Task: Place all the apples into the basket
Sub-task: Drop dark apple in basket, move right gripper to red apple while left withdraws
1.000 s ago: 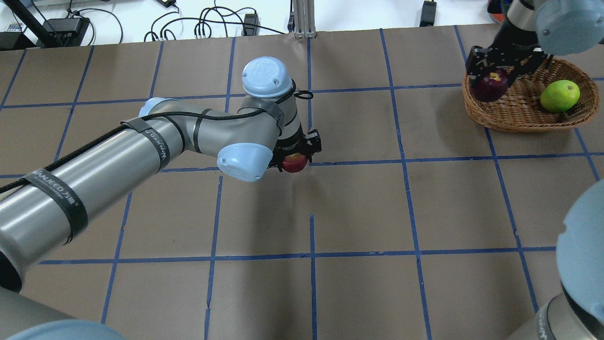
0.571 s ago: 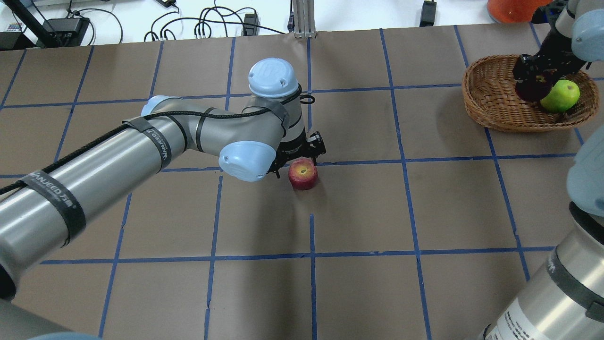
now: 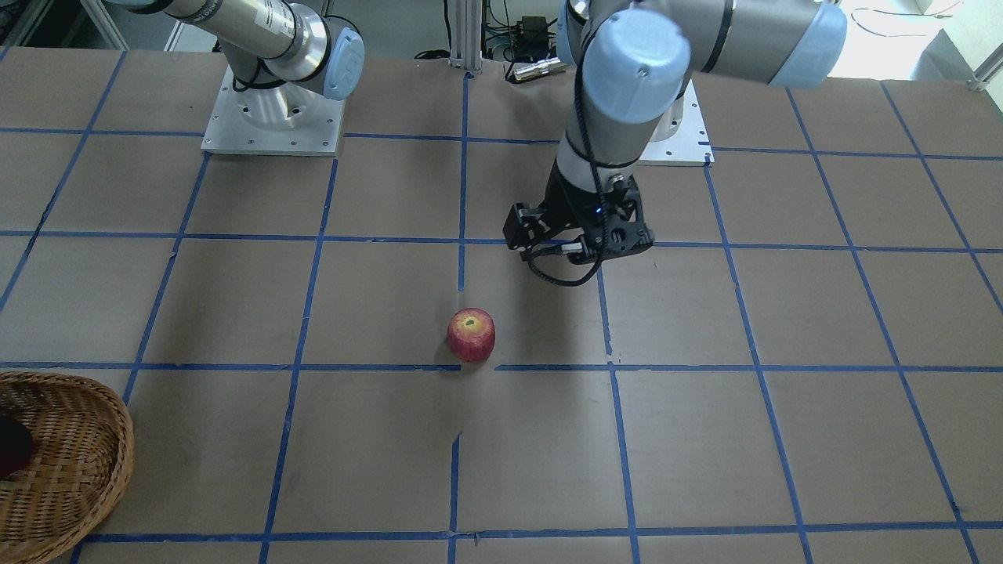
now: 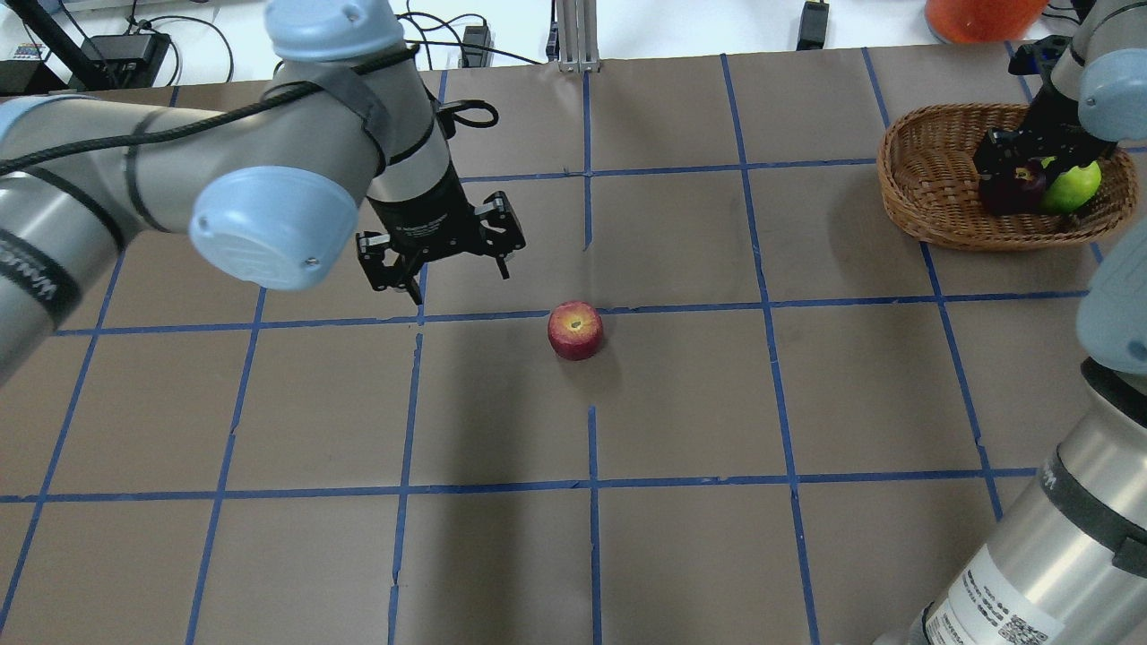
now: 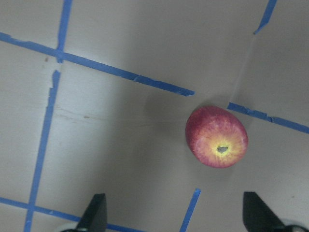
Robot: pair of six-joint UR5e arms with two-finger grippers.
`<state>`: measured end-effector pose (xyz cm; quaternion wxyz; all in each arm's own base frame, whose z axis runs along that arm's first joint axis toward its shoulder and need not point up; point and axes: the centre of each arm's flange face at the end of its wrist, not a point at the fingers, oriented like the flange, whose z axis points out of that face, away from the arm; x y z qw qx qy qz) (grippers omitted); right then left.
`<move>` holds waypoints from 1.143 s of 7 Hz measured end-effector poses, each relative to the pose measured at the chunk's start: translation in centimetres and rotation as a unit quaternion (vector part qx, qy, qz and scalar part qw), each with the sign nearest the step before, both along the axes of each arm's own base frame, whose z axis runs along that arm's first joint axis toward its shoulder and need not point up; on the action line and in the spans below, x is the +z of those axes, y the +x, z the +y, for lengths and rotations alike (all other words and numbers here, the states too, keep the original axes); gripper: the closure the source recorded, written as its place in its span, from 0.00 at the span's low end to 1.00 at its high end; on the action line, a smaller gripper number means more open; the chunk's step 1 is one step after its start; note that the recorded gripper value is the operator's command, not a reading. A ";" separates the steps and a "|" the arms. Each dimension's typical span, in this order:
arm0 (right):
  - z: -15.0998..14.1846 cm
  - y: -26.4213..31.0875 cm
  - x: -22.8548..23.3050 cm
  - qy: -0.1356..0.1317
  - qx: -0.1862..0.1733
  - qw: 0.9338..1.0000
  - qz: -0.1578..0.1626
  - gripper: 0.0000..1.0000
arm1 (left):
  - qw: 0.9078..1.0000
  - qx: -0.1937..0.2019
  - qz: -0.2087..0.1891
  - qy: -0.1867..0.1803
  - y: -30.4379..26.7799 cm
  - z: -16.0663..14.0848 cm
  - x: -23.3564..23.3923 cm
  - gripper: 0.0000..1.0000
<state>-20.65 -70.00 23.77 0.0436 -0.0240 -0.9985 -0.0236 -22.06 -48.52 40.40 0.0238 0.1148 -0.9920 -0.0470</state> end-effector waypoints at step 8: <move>5.3 32.9 11.2 0.076 -0.051 0.991 -0.096 0.00 | 0.989 -0.128 -0.023 -0.073 7.8 2.9 12.2 0.00</move>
